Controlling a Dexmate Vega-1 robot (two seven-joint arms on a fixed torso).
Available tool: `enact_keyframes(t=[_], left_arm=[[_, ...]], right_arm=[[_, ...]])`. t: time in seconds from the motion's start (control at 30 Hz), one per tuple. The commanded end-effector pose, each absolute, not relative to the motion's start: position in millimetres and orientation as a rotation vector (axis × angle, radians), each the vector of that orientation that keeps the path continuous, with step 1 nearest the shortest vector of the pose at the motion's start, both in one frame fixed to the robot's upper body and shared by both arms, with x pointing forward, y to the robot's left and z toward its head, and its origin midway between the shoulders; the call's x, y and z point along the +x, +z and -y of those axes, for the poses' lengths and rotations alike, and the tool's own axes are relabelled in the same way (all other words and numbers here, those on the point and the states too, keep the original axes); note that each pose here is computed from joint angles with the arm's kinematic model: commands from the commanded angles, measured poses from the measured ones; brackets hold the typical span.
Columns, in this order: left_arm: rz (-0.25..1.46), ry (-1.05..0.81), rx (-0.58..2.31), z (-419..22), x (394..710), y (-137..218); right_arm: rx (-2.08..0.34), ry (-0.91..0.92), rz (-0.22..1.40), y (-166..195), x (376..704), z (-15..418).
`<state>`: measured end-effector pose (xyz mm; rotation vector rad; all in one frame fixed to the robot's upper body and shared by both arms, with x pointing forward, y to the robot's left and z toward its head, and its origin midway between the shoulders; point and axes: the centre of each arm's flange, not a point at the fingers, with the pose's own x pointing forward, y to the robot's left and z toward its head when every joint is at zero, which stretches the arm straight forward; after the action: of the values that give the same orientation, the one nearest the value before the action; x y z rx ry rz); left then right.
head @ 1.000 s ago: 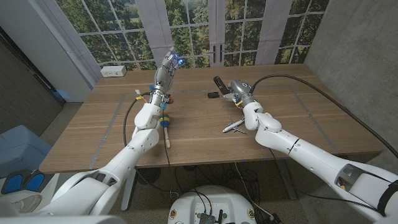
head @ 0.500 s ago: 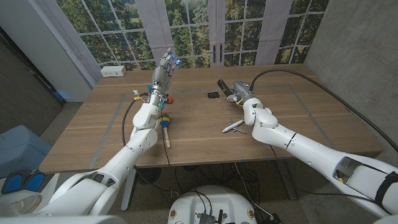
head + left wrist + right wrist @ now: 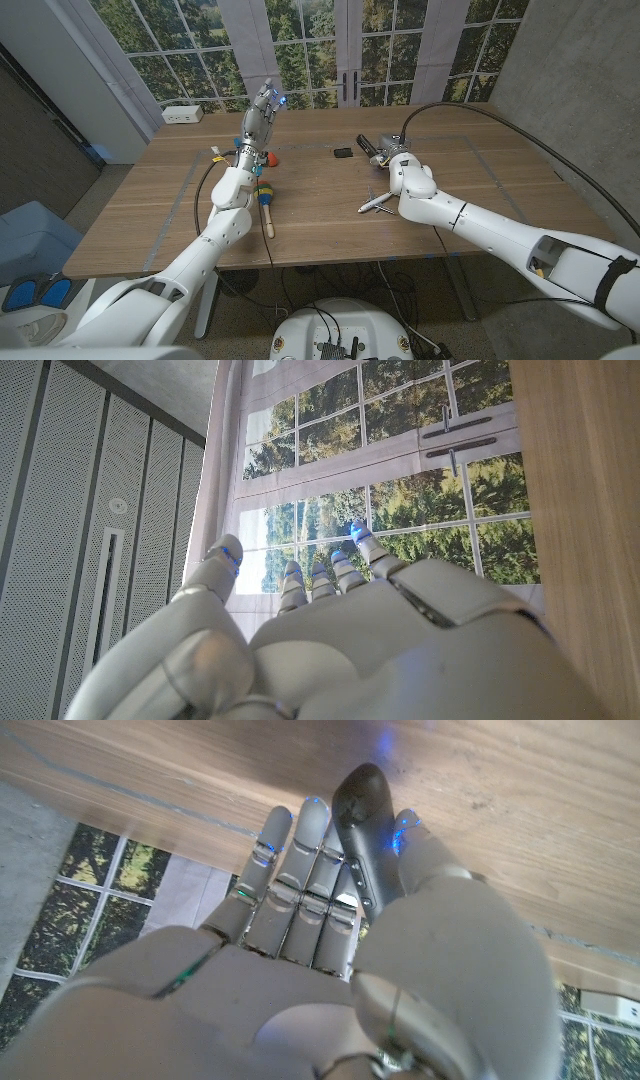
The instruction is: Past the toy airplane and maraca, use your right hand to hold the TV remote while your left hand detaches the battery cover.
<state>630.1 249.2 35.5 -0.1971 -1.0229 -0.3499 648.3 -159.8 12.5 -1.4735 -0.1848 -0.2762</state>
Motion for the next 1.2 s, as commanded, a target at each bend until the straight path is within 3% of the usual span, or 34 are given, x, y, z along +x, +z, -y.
enact_keyframes(t=[0.03, 0.6, 1.2], left_arm=[[1.025, -0.351, -0.202, -254, 630, 34], [1.032, -0.359, -0.194, -258, 631, 38], [1.036, -0.367, -0.185, -260, 630, 40]], right_arm=[[-1.618, -0.384, 0.007, 22, 661, 155], [-1.684, -0.326, -0.223, 22, 679, 149], [-1.652, -0.337, -0.198, 24, 676, 148]])
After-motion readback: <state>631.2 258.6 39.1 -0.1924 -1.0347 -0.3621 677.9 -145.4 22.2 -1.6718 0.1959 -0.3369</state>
